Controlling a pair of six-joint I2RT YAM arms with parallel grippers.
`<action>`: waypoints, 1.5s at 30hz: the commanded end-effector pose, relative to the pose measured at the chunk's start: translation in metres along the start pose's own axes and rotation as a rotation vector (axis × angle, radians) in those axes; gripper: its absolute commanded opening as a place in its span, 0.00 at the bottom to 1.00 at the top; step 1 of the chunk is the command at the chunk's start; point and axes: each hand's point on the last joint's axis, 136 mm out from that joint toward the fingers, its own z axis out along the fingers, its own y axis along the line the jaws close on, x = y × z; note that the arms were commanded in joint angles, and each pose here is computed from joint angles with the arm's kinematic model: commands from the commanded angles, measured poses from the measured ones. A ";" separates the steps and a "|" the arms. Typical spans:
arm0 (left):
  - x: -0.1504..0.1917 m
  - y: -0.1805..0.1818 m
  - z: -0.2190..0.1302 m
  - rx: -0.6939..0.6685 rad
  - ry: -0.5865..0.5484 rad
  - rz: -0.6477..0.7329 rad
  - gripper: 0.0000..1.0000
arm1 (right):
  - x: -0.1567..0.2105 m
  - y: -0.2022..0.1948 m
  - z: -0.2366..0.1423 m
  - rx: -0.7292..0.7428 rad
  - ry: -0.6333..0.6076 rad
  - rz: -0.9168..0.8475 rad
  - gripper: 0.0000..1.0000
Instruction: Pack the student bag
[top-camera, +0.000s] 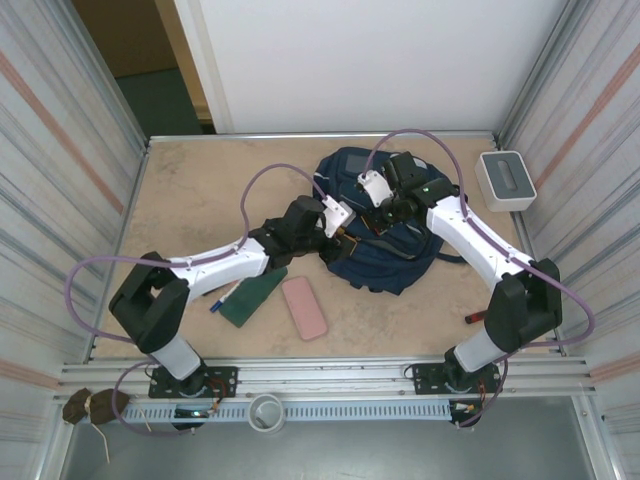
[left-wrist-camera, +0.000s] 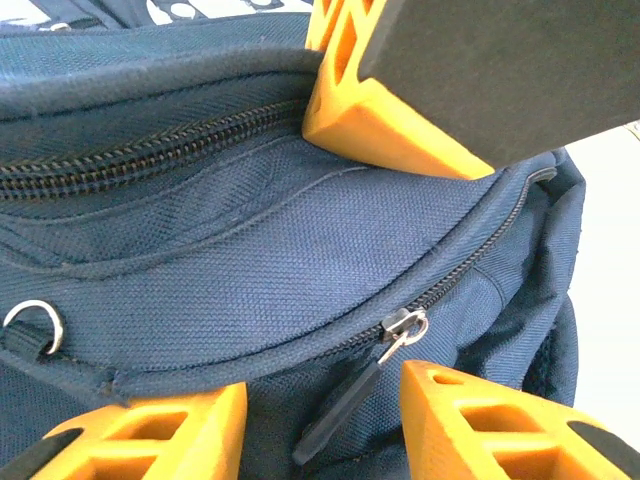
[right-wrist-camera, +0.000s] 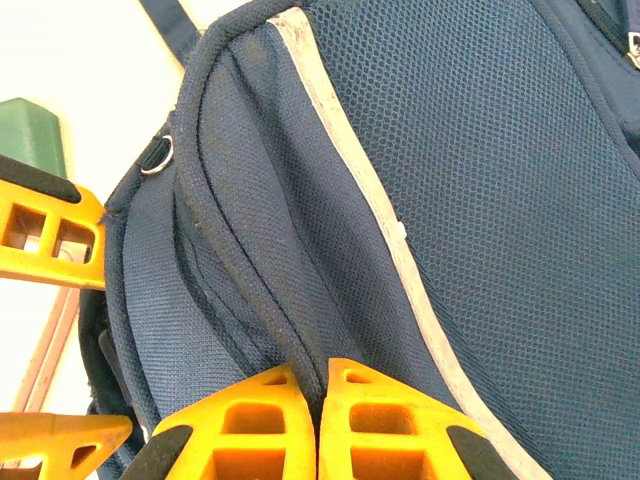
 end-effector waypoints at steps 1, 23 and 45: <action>-0.001 -0.011 0.004 0.064 0.005 0.034 0.41 | -0.030 0.010 -0.017 -0.054 -0.089 0.035 0.00; 0.006 -0.025 0.022 0.046 0.044 0.201 0.24 | -0.029 0.012 -0.001 -0.091 -0.033 0.062 0.00; 0.013 0.005 -0.015 -0.006 -0.003 0.119 0.00 | 0.005 0.005 0.000 0.056 -0.028 -0.181 0.00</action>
